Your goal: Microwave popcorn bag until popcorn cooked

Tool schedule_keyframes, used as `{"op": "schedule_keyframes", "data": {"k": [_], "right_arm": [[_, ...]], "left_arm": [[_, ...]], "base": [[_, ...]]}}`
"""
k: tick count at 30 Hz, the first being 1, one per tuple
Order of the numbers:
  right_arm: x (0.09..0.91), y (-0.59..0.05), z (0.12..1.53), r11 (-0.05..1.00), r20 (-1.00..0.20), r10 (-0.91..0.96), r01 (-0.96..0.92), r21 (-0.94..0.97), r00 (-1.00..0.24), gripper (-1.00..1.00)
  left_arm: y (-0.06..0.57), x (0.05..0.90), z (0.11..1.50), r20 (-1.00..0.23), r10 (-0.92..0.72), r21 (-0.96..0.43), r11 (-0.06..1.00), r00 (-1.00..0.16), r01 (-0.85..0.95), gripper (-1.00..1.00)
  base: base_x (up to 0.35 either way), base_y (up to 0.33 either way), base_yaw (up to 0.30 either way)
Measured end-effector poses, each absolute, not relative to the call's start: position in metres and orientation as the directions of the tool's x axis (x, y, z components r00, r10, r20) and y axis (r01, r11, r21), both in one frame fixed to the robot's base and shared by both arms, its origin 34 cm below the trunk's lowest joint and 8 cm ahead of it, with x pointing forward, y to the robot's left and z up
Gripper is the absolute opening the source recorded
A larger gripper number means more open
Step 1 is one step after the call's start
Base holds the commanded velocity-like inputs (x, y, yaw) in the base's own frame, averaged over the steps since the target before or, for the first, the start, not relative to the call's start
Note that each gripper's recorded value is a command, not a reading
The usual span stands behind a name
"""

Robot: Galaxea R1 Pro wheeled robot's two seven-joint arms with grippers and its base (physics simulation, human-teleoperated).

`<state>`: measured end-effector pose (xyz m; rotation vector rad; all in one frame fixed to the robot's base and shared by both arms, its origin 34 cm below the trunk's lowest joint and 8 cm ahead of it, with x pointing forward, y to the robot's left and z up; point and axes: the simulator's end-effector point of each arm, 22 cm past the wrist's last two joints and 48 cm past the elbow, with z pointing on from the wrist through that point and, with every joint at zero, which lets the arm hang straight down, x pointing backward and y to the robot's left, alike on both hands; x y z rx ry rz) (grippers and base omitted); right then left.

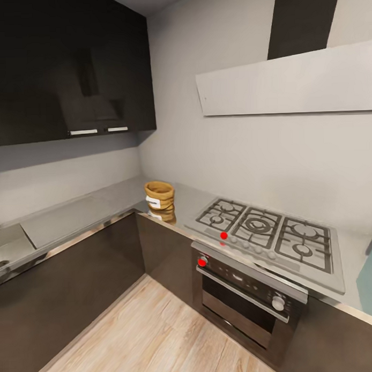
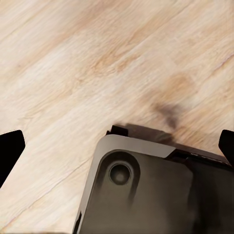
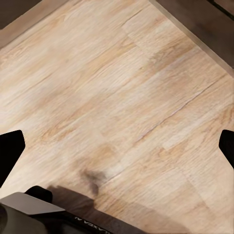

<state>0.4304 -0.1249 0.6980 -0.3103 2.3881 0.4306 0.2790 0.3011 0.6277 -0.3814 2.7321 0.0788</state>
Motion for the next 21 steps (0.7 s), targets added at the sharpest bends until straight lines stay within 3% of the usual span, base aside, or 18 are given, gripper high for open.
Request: {"op": "schedule_keyframes", "data": {"k": [7,21], "right_arm": [[0.428,-0.125,0.703,0.917,-0.665,-0.106,-0.332,0.223,-0.739,1.0],[0.423,-0.125,0.711,0.917,-0.665,-0.106,-0.332,0.223,-0.74,1.0]], "left_arm": [[0.302,0.277,0.632,-0.378,-0.26,0.002,0.959,-0.889,-0.282,1.0],[0.304,0.272,0.641,-0.378,-0.265,0.003,0.958,-0.887,-0.287,1.0]], "base": [[0.0,0.0,0.04],[0.0,0.099,0.264]]}}
